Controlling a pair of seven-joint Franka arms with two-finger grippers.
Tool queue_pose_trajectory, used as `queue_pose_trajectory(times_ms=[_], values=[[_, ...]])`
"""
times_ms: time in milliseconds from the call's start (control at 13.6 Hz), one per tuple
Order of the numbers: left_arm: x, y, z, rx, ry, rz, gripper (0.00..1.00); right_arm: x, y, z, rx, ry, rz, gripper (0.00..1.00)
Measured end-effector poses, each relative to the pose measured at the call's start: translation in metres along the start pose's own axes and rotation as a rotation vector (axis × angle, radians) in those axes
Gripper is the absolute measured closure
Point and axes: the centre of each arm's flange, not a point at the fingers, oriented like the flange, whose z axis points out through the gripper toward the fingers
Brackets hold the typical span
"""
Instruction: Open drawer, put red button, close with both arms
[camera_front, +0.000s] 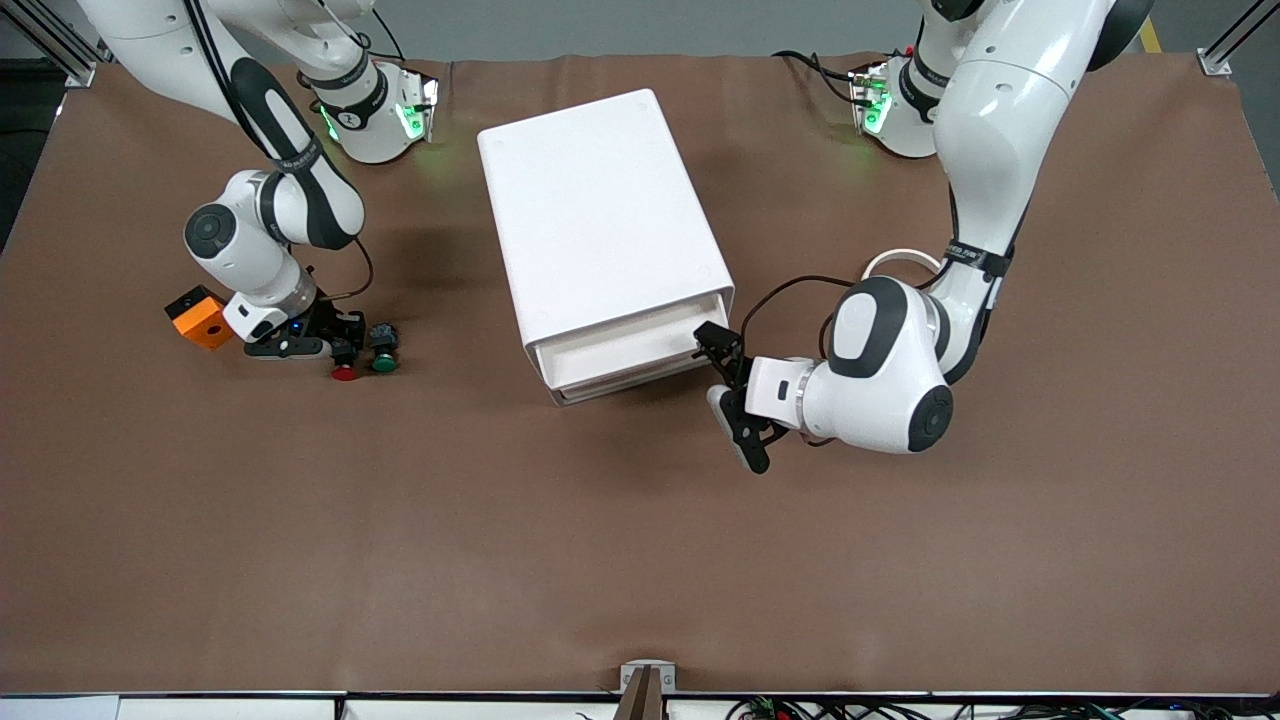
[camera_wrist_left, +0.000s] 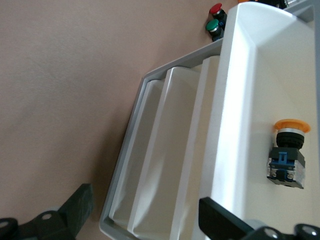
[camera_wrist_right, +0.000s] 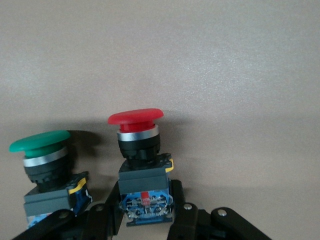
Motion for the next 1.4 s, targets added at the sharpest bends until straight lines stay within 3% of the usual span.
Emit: queue_pose_trajectory(times_ms=[147,294,588,808,1102,1396], values=[[0.004,0.009,0.01,0.0,-0.008,0.001,0.0,0.004,-0.007,-0.003,0.01,-0.027,0.039,0.58],[0.007,0.015,0.017,0.001,-0.012,0.006,0.0,0.017,-0.017,-0.022,0.033,-0.094,0.079,0.58],[0.005,0.005,0.004,0.006,0.008,-0.019,0.0,0.051,-0.031,-0.095,0.075,-0.156,0.155,0.58],[0.001,0.0,-0.012,-0.03,0.012,-0.096,0.0,0.074,-0.042,-0.156,0.09,-0.235,0.238,0.58],[0.003,0.006,-0.031,-0.157,0.078,-0.231,0.0,0.102,-0.068,-0.239,0.073,-0.305,0.388,0.58],[0.001,-0.004,-0.043,-0.143,0.111,-0.248,0.0,0.111,-0.098,-0.29,0.045,-0.32,0.506,0.58]])
